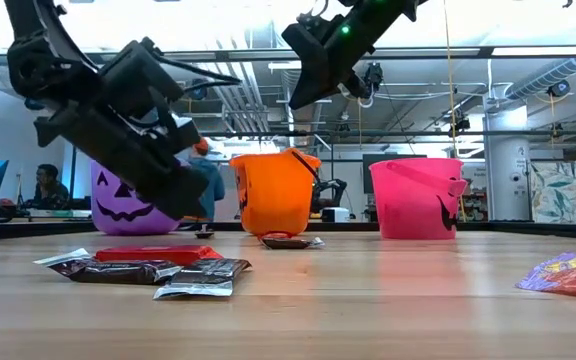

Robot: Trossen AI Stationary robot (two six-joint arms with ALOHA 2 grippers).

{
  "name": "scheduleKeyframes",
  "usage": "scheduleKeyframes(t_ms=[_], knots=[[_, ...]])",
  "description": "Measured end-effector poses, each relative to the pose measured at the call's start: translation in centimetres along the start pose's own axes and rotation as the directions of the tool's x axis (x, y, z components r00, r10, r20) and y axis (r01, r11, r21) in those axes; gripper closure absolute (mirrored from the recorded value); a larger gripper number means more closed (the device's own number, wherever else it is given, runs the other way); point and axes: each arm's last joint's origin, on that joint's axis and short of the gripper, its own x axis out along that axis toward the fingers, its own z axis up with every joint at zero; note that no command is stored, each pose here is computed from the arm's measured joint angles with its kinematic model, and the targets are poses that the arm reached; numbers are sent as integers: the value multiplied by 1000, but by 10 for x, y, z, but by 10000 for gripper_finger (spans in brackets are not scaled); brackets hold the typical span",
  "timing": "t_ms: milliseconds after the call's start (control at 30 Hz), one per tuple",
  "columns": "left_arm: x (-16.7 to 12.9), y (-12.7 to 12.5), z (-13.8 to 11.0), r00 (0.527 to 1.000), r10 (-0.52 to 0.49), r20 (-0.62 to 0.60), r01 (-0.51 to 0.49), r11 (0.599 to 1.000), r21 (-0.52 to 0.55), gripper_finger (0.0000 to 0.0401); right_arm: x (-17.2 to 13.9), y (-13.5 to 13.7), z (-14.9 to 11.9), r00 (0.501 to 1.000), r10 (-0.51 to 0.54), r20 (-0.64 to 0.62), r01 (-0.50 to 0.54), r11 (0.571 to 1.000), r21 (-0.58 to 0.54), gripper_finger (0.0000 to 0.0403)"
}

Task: Sort candy by brand, put in halloween buckets
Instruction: Put the black candy into the violet bucket

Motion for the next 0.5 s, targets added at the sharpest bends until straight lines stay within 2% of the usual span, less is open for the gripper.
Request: scheduleKeyframes(t_ms=[233,500], knots=[[11,-3,-5,1000,18,-18,-18,1000,-5,401,0,0,0,1000,-1,0,1,1000,0,390],[16,-6,2,1000,26,-9,-27,999,-35,401,0,0,-1,1000,-2,-5,1,1000,-15,390]])
